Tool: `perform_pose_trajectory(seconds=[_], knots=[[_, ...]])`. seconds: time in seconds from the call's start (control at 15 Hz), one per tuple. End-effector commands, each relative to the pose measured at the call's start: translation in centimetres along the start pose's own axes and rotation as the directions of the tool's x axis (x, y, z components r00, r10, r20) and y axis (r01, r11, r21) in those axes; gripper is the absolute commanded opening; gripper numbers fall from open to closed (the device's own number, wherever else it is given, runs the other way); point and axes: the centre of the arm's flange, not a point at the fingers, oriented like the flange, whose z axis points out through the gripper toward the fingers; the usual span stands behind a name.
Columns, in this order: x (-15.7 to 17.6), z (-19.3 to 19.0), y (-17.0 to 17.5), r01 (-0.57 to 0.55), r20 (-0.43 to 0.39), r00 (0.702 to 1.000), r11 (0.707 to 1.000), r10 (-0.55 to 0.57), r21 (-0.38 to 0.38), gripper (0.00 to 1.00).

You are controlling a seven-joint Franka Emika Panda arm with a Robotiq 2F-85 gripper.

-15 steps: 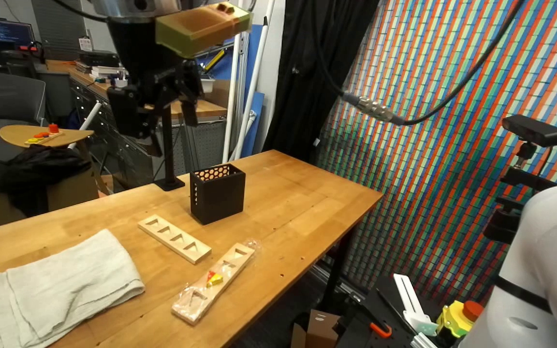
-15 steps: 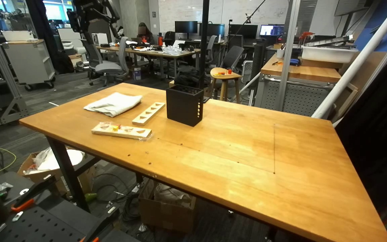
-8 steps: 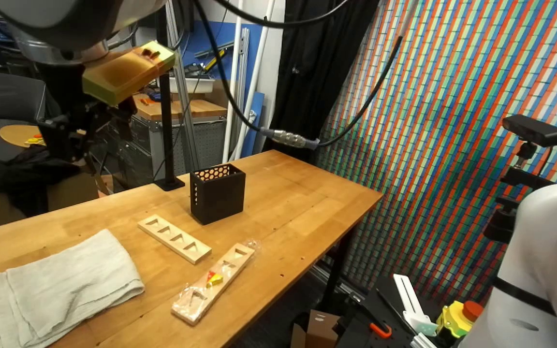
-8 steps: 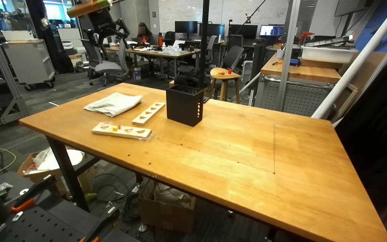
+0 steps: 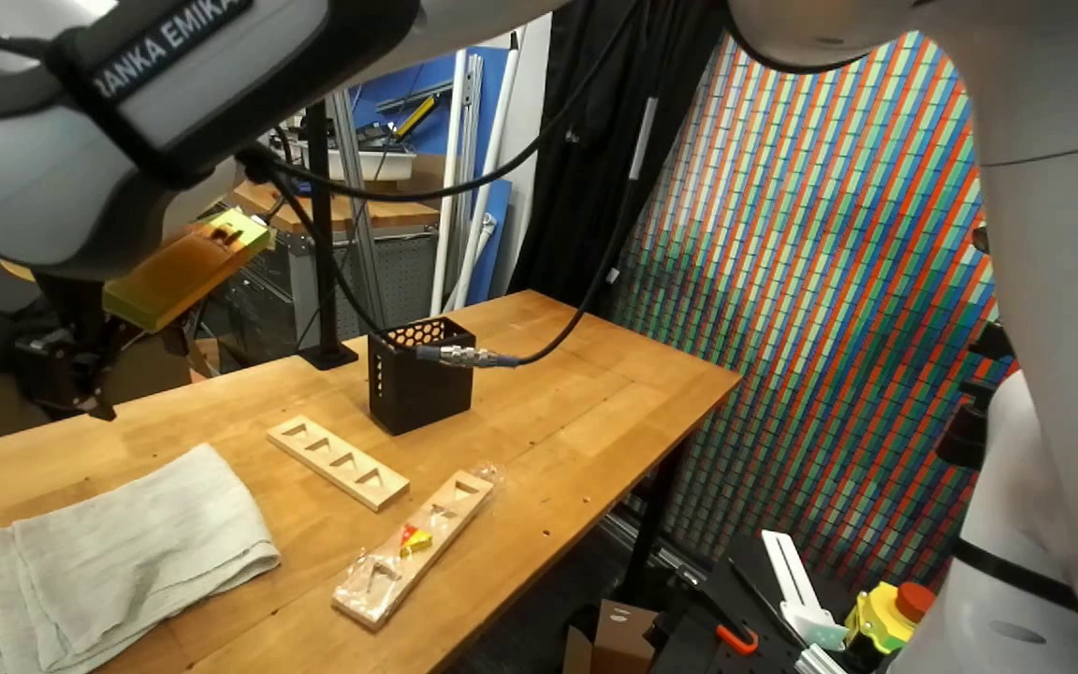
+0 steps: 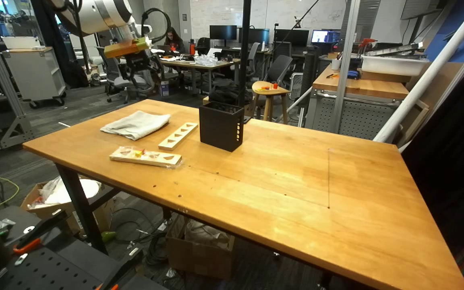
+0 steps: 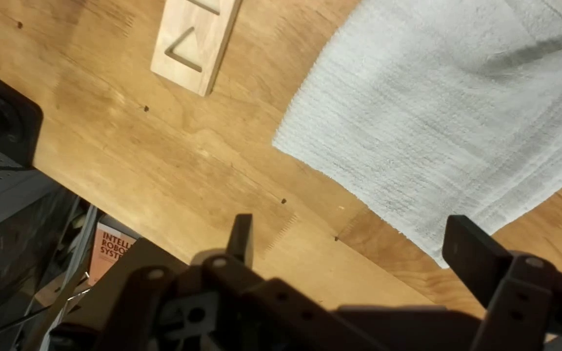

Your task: Put the white towel in the basket.

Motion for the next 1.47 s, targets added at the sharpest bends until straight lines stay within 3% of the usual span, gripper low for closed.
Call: perform_pose_trajectory(seconds=[0.0,0.53,1.07,1.13,1.2,1.4], knots=[[2.6,3.6,-0.8,0.013,-0.019,1.0,0.999,-0.013,0.04,1.0],[1.8,12.7,-7.8,-0.001,0.049,0.999,0.983,-0.008,0.185,1.0],[2.2,15.5,-10.7,0.005,0.056,0.998,0.969,-0.02,0.247,1.0],[2.4,15.5,-10.9,0.005,0.051,0.999,0.967,-0.018,0.255,0.75],[2.5,15.5,-11.0,0.005,0.048,0.999,0.965,-0.019,0.261,0.74],[2.5,14.8,-11.1,0.001,0.044,0.999,0.963,-0.014,0.268,0.52]])
